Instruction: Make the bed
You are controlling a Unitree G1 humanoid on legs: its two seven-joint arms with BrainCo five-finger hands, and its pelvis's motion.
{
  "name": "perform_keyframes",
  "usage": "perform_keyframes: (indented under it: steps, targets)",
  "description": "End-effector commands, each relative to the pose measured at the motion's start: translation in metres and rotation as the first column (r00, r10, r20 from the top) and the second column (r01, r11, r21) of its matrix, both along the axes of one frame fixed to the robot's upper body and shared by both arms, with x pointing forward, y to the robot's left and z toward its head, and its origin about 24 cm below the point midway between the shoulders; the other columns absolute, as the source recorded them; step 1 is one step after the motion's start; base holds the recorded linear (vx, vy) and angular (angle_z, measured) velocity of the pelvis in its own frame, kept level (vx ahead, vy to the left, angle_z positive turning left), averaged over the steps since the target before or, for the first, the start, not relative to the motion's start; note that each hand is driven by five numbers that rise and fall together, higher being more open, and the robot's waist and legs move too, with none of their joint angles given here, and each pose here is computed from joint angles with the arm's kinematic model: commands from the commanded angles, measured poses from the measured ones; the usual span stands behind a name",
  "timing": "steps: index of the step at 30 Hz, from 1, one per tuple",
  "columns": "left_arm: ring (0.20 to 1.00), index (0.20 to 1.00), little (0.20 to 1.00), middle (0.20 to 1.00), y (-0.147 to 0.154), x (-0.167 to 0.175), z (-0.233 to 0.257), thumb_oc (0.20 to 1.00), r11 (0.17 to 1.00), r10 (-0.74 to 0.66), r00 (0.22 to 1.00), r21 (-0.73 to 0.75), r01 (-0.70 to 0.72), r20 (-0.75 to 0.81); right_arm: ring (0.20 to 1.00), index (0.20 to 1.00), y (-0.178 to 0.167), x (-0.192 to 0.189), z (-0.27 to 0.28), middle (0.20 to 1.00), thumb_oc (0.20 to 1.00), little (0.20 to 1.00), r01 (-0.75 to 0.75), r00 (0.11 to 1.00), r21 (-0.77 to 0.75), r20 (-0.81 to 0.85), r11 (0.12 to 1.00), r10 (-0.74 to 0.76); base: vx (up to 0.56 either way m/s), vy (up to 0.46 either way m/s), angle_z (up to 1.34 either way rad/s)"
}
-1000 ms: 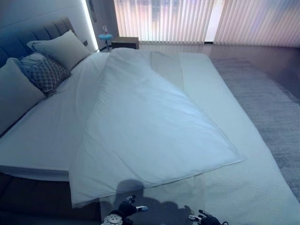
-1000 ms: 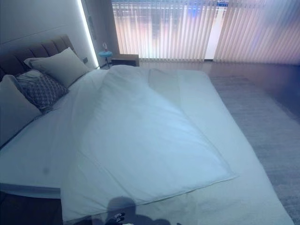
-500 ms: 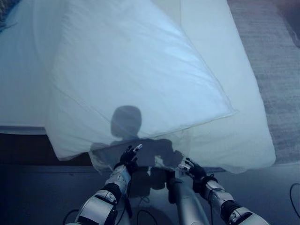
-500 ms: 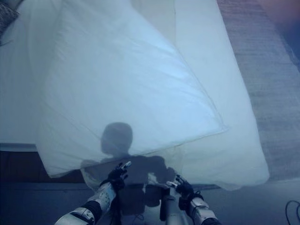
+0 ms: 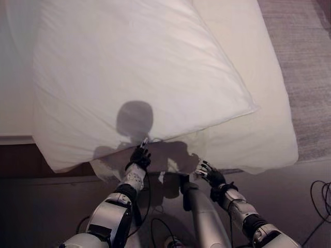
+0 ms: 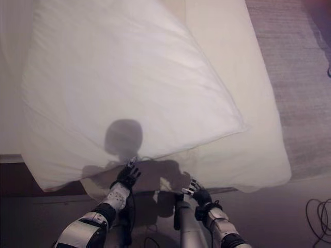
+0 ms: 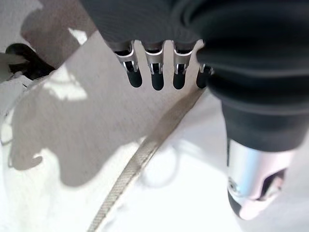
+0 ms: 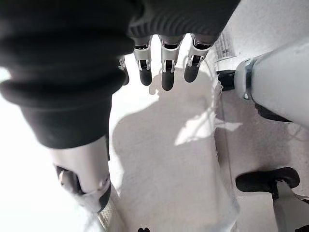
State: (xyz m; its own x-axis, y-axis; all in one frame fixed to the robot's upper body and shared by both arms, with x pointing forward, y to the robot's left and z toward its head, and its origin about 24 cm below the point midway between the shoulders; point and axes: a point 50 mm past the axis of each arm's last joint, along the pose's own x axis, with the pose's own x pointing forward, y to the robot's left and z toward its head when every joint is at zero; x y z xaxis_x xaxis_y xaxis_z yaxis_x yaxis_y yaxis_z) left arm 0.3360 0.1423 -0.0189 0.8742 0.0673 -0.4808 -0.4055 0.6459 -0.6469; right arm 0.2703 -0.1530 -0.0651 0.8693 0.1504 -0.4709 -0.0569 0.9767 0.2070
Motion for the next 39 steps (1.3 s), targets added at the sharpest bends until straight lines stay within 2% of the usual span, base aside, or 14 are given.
perform_keyframes:
  steps: [1, 9, 31, 32, 33, 34, 35, 36, 37, 39]
  targets:
    - [1.0, 1.0, 1.0, 1.0, -0.008, 0.014, 0.02, 1.0, 0.994, 0.058, 0.996, -0.101, -0.052, 0.062, 1.0, 1.0, 0.002, 0.001, 0.008, 1.0, 1.0, 1.0, -0.018, 0.998, 0.018, 0.058, 1.0, 0.017, 0.0, 0.0, 0.0]
    - [1.0, 1.0, 1.0, 1.0, -0.005, 0.022, 0.033, 1.0, 0.968, 0.152, 0.983, -0.216, -0.128, 0.099, 1.0, 1.0, 0.006, 0.004, 0.017, 1.0, 1.0, 1.0, -0.033, 0.994, 0.032, 0.106, 0.999, 0.029, 0.0, 0.0, -0.04]
    - [1.0, 1.0, 1.0, 1.0, 0.008, 0.052, 0.094, 1.0, 0.927, 0.287, 0.927, -0.313, -0.205, 0.242, 1.0, 1.0, 0.005, 0.005, 0.025, 1.0, 1.0, 1.0, -0.048, 0.988, 0.009, 0.148, 0.999, 0.046, 0.0, 0.001, 0.0]
    - [0.956, 0.956, 0.956, 0.956, 0.008, 0.052, 0.094, 0.956, 0.927, 0.287, 0.927, -0.313, -0.205, 0.242, 1.0, 1.0, 0.005, 0.005, 0.025, 1.0, 1.0, 1.0, -0.048, 0.988, 0.009, 0.148, 0.999, 0.046, 0.0, 0.0, 0.0]
    - [0.589, 0.589, 0.589, 0.589, 0.005, 0.055, 0.107, 0.589, 0.938, 0.267, 0.917, -0.299, -0.177, 0.296, 1.0, 1.0, 0.004, 0.003, 0.023, 1.0, 1.0, 1.0, -0.05, 0.989, 0.004, 0.138, 0.999, 0.049, 0.0, 0.0, 0.0]
    - [0.589, 0.589, 0.589, 0.589, 0.005, 0.055, 0.107, 0.589, 0.938, 0.267, 0.917, -0.298, -0.177, 0.296, 1.0, 1.0, 0.004, 0.003, 0.023, 1.0, 1.0, 1.0, -0.05, 0.989, 0.004, 0.138, 0.999, 0.049, 0.0, 0.0, 0.0]
    - [0.473, 0.473, 0.473, 0.473, 0.001, 0.056, 0.114, 0.473, 0.947, 0.242, 0.904, -0.288, -0.141, 0.352, 1.0, 1.0, 0.003, 0.002, 0.023, 1.0, 1.0, 1.0, -0.045, 0.989, 0.007, 0.14, 0.999, 0.044, 0.0, 0.0, 0.0]
    - [0.272, 0.272, 0.272, 0.272, -0.006, 0.054, 0.123, 0.272, 0.951, 0.215, 0.877, -0.295, -0.089, 0.43, 1.0, 1.0, 0.002, 0.0, 0.021, 1.0, 1.0, 1.0, -0.037, 0.99, 0.011, 0.136, 0.999, 0.035, 0.0, 0.0, 0.0]
    - [0.222, 0.222, 0.222, 0.222, -0.006, 0.054, 0.123, 0.222, 0.951, 0.215, 0.877, -0.295, -0.089, 0.429, 1.0, 1.0, 0.002, 0.0, 0.021, 1.0, 1.0, 1.0, -0.037, 0.99, 0.011, 0.135, 0.999, 0.035, 0.0, 0.0, 0.0]
    - [0.2, 0.2, 0.2, 0.2, -0.013, 0.052, 0.128, 0.2, 0.951, 0.192, 0.855, -0.305, -0.042, 0.481, 1.0, 1.0, 0.003, -0.003, 0.019, 1.0, 1.0, 1.0, -0.035, 0.991, 0.02, 0.128, 0.999, 0.032, 0.0, -0.002, 0.03]
